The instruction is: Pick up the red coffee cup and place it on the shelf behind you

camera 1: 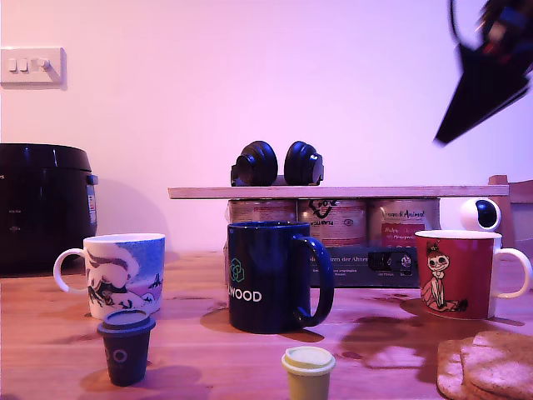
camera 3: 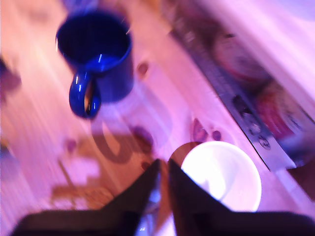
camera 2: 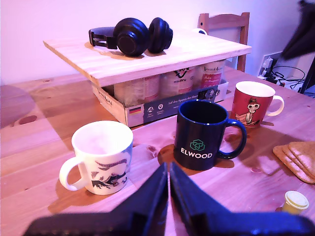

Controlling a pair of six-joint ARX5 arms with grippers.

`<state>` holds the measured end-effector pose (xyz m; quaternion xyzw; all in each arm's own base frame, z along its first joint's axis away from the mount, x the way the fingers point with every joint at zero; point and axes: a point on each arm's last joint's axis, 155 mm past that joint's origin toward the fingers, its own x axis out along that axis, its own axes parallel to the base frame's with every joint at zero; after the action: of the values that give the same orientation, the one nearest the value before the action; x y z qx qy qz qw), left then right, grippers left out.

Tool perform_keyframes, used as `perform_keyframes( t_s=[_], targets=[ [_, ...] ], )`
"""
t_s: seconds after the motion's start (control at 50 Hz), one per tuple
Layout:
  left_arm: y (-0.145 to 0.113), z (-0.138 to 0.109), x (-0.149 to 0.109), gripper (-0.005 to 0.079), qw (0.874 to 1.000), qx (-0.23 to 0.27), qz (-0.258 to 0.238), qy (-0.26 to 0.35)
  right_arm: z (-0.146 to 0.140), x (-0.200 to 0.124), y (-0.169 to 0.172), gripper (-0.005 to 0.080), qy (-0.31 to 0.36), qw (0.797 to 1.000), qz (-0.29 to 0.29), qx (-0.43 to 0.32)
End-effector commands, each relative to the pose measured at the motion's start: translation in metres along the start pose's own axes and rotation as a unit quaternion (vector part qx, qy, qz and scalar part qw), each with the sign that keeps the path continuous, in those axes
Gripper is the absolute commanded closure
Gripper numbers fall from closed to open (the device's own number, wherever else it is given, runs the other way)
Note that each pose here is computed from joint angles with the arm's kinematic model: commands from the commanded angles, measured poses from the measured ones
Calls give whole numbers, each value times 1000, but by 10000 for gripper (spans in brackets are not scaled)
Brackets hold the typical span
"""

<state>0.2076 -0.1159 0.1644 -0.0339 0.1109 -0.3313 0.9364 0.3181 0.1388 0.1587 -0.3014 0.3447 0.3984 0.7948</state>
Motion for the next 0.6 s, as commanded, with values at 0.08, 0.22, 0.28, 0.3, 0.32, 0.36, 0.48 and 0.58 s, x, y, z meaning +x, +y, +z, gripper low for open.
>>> perform_keyframes(
  t_s=[0.08, 0.22, 0.28, 0.3, 0.32, 0.36, 0.48, 0.58],
  targets=[
    [0, -5, 2, 763, 1000, 2, -4, 4, -3, 3, -9, 329, 35, 998, -35, -24],
    [0, -5, 2, 763, 1000, 2, -4, 4, -8, 7, -8, 330, 48, 998, -30, -33],
    [-1, -5, 2, 763, 1000, 2, -4, 4, -11, 12, -7, 332, 54, 998, -24, -31],
    [-1, -5, 2, 763, 1000, 1, -5, 4, -13, 14, -7, 332, 57, 998, -22, -30],
    [-1, -5, 2, 763, 1000, 2, -6, 4, -14, 16, -6, 332, 60, 998, -19, -28],
    [-1, -5, 2, 763, 1000, 2, -7, 4, -18, 20, -5, 332, 67, 997, -13, -26],
    [-4, -5, 2, 763, 1000, 2, -14, 4, -28, 35, -3, 343, 86, 996, 5, -20],
    [-5, -5, 2, 763, 1000, 2, -15, 4, -37, 46, -2, 349, 101, 995, 17, -12]
  ],
)
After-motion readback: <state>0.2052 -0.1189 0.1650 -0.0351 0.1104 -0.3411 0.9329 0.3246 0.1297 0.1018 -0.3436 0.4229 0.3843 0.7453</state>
